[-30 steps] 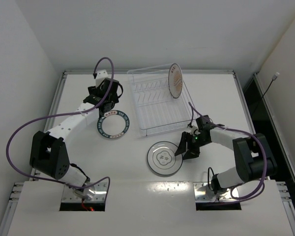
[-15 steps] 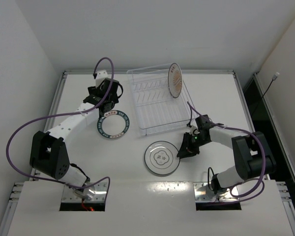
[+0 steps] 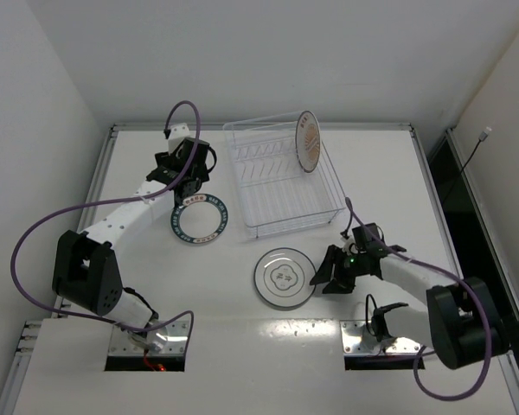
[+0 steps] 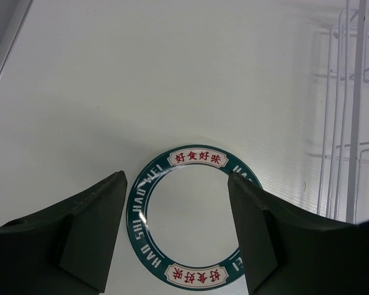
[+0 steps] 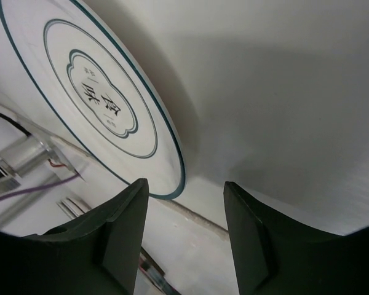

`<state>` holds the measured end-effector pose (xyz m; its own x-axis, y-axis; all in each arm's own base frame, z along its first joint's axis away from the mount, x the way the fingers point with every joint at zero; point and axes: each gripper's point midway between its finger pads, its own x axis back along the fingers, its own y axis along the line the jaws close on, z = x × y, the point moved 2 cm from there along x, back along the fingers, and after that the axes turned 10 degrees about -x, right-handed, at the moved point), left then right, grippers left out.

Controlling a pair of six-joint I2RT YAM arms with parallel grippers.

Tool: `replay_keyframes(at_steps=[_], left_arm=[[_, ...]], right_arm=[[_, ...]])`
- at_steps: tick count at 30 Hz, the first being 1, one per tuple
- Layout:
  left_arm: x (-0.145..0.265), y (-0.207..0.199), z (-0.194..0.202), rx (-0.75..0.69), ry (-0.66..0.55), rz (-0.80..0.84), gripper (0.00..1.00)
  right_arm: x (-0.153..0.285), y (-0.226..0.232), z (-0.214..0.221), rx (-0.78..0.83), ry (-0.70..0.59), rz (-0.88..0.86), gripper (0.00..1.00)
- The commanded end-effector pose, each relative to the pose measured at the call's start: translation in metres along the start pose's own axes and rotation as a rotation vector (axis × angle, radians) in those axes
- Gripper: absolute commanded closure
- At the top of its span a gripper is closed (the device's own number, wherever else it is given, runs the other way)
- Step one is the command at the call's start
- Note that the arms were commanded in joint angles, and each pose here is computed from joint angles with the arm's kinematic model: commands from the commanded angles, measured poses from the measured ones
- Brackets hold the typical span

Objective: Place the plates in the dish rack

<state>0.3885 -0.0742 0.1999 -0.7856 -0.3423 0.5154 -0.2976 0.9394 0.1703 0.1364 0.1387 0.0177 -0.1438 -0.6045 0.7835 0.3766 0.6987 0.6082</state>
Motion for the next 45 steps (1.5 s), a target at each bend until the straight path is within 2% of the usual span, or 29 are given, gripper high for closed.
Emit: replay_keyframes(at_steps=[1, 8, 16, 18, 20, 23, 27, 34, 38, 39, 41, 42, 45], left_arm=[[0.003, -0.004, -0.014, 0.037, -0.026, 0.021, 0.36], [0.004, -0.003, -0.018, 0.043, -0.035, 0.014, 0.36], [0.001, -0.004, -0.015, 0.037, -0.029, 0.012, 0.36], [0.002, -0.005, -0.019, 0.043, -0.035, 0.014, 0.36], [0.002, -0.005, -0.019, 0.043, -0.035, 0.014, 0.36], [0.002, -0.005, -0.019, 0.043, -0.035, 0.014, 0.36], [0.002, -0.005, -0.019, 0.043, -0.035, 0.014, 0.36], [0.005, -0.003, -0.021, 0.049, -0.042, 0.016, 0.36], [0.007, -0.001, -0.024, 0.054, -0.052, 0.009, 0.36], [0.007, -0.001, -0.024, 0.054, -0.052, 0.009, 0.36], [0.007, -0.001, -0.024, 0.054, -0.052, 0.009, 0.36], [0.007, -0.001, -0.024, 0.054, -0.052, 0.009, 0.36], [0.009, 0.004, -0.026, 0.055, -0.058, -0.011, 0.36]], right_arm=[[0.004, 0.025, -0.015, -0.064, -0.119, -0.110, 0.51], [-0.004, 0.028, -0.009, -0.211, -0.178, -0.162, 0.54], [-0.017, 0.024, -0.006, -0.217, -0.164, -0.077, 0.60], [-0.023, 0.021, 0.000, -0.216, -0.133, -0.044, 0.68], [-0.025, 0.024, -0.004, -0.202, -0.136, -0.049, 0.84], [-0.028, 0.022, -0.001, -0.201, -0.117, -0.041, 1.00], [-0.020, 0.021, 0.001, -0.181, -0.132, -0.023, 1.00], [0.032, 0.052, 0.014, 0.000, -0.216, 0.010, 1.00], [0.079, 0.068, 0.020, 0.064, -0.323, 0.019, 1.00], [0.100, 0.087, 0.021, 0.113, -0.367, -0.027, 1.00], [0.121, 0.089, 0.017, 0.134, -0.433, 0.024, 1.00], [0.145, 0.108, 0.015, 0.185, -0.488, -0.013, 1.00], [0.192, 0.136, -0.006, 0.244, -0.654, 0.036, 1.00]])
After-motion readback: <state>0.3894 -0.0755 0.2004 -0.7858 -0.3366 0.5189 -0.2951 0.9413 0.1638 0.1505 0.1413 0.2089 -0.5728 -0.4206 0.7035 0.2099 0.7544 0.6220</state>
